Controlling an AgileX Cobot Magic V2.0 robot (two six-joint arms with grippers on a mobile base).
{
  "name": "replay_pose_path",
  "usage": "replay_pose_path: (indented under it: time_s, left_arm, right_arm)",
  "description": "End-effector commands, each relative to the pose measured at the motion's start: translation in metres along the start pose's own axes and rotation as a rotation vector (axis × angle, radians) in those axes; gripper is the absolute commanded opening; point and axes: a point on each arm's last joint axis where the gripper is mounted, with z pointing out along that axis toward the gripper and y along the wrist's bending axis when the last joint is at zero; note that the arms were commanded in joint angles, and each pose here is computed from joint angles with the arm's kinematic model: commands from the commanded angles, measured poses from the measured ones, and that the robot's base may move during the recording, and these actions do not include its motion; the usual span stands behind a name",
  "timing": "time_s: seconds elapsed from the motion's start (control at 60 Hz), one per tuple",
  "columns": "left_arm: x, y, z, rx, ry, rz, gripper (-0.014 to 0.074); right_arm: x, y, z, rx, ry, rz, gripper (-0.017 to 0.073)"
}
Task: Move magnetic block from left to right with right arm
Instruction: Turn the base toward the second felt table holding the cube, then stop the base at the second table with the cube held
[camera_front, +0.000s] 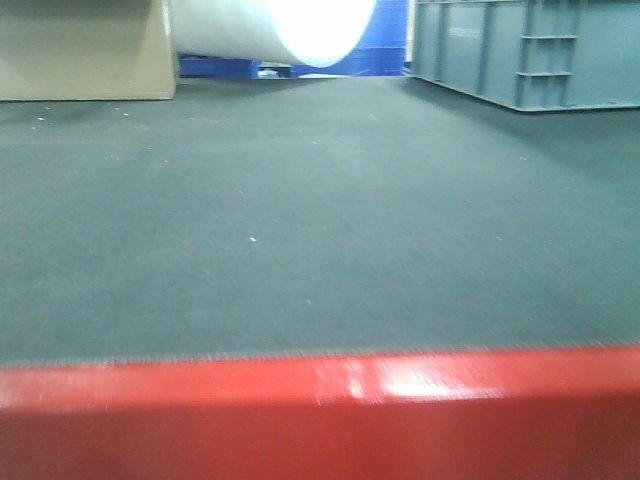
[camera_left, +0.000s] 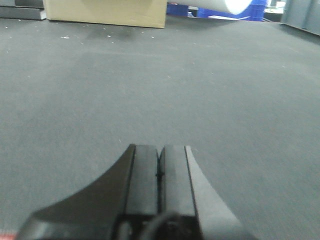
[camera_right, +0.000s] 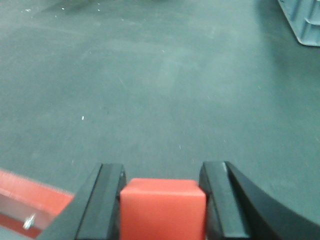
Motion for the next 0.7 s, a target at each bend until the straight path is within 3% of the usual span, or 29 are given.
replay_pose_path:
  time_s: [0.0,0.683]
  left_arm:
    - [-0.0050,0.0004,-0.0009,-0.003,-0.087,-0.006,-0.0116]
    - [-0.0050,0.0004,-0.0009,-0.003,-0.087,-0.006,-0.0115]
  right_arm:
    - [-0.0153,0.0009,-0.0028,-0.004,-0.106,-0.008,0.0225]
    - [-0.0153,0.0009,-0.0028,-0.004,-0.106,-0.008,0.0225]
